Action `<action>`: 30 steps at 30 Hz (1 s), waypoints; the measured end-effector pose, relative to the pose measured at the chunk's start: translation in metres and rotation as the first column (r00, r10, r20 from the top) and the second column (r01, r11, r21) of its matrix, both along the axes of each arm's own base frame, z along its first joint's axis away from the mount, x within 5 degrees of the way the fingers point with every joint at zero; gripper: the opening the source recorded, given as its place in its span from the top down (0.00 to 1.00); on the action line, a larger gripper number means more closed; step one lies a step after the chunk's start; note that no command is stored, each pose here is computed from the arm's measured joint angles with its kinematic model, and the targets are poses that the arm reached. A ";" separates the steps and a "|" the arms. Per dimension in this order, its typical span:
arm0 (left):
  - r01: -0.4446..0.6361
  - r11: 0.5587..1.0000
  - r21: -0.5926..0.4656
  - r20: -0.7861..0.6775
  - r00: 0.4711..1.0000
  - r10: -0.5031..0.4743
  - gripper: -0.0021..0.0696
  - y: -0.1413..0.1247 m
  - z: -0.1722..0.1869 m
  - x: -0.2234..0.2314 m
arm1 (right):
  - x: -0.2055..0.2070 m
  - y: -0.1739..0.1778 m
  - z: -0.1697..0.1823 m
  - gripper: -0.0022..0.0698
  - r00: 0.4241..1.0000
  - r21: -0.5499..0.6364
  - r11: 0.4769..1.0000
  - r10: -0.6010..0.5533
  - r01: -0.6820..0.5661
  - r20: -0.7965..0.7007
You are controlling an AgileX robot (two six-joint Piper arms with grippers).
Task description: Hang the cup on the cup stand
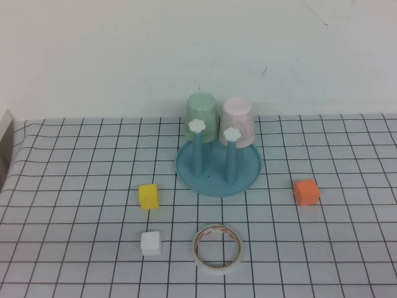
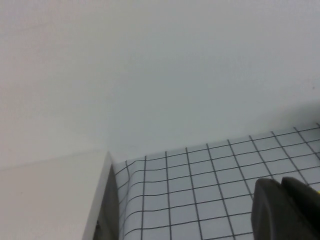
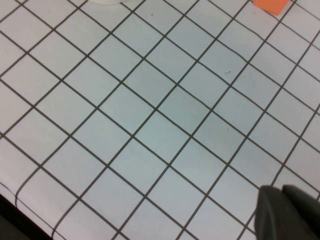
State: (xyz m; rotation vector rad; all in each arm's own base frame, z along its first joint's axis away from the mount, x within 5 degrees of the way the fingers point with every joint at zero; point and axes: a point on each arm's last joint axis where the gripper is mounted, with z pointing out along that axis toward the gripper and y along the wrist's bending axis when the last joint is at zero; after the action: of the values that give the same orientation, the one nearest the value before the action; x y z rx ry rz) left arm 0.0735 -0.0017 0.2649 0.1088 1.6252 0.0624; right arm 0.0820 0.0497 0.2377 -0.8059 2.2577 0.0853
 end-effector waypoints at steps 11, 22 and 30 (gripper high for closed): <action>-0.037 0.997 -0.074 0.035 0.999 0.040 0.97 0.002 -0.066 -0.016 | 0.000 0.000 0.000 0.97 1.000 0.000 1.000 0.000 0.000 0.000; -0.013 0.996 -0.087 -0.214 0.977 -0.006 0.97 -0.002 -0.089 -0.021 | 0.000 0.000 0.000 0.97 1.000 0.000 1.000 0.000 0.000 0.000; 0.005 0.996 -0.091 -0.217 0.976 -0.025 0.97 -0.003 -0.089 -0.021 | 0.000 0.000 0.000 0.97 1.000 0.000 1.000 0.000 0.000 0.000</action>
State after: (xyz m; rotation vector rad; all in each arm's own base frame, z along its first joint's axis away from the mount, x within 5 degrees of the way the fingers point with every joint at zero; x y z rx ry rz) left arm 0.0527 -0.0048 0.1761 0.0600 1.8434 -0.0355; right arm 0.0820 0.0497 0.2377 -0.8059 2.2577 0.0853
